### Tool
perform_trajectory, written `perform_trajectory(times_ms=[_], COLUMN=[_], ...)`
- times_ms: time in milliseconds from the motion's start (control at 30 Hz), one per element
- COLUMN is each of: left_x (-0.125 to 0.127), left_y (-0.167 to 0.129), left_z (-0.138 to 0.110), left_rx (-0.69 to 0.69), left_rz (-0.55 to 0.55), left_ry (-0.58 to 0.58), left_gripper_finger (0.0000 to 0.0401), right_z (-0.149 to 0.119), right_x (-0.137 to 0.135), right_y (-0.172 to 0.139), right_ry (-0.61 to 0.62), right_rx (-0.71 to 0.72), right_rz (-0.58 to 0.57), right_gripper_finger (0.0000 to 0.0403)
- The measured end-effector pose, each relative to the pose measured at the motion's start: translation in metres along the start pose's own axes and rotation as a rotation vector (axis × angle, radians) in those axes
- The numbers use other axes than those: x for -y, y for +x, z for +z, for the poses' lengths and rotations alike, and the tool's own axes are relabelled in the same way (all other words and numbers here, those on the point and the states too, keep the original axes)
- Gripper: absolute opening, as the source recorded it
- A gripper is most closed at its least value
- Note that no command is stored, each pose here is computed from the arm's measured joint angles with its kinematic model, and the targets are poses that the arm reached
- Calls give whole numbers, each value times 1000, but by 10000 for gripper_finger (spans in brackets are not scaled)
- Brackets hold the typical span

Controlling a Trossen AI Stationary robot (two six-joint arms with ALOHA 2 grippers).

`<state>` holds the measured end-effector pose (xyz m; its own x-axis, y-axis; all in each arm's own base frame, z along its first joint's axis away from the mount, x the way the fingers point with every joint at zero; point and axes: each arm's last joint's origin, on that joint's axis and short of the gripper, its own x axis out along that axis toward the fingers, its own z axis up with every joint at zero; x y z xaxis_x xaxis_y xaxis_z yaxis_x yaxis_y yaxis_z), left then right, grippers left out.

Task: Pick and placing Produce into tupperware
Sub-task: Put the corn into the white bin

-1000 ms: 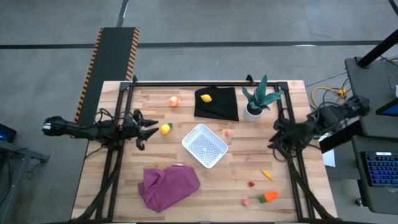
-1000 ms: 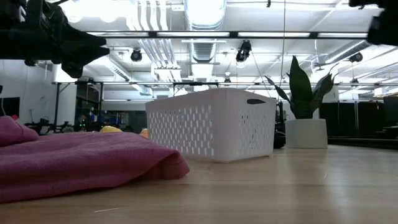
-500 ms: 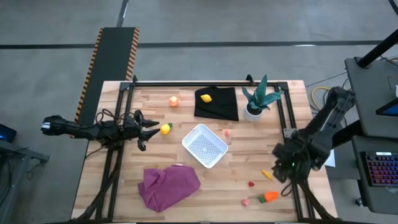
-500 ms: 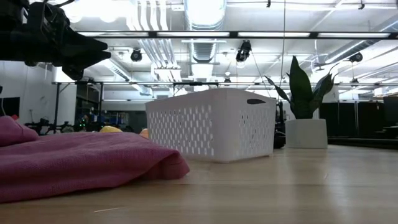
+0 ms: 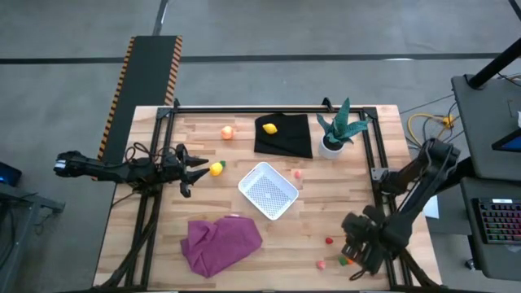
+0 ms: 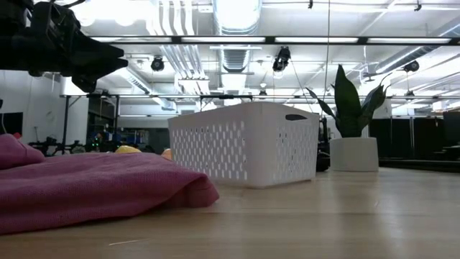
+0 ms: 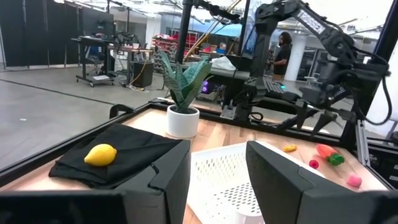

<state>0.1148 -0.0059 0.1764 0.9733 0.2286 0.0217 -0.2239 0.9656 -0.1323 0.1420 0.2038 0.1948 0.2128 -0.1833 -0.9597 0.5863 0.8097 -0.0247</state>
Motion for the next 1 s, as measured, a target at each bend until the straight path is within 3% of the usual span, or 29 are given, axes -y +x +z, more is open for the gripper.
perform_trajectory(times_ms=[233, 400, 767, 1000], left_x=[0, 0, 0, 0], left_y=[0, 0, 0, 0], left_z=[0, 0, 0, 0], left_rx=[1, 0, -1, -3], left_rz=[-1, -2, -2, -2], left_ry=[0, 0, 1, 1], left_gripper_finger=[142, 142, 142, 142], right_z=[-7, -8, -13, -15], right_x=[-7, 1, 32, 47], right_y=[22, 30, 51, 62], right_ry=[-23, -5, 90, 94], right_rx=[16, 17, 2, -1], right_rz=[-116, -139, 97, 83], right_gripper_finger=[168, 162, 162, 164])
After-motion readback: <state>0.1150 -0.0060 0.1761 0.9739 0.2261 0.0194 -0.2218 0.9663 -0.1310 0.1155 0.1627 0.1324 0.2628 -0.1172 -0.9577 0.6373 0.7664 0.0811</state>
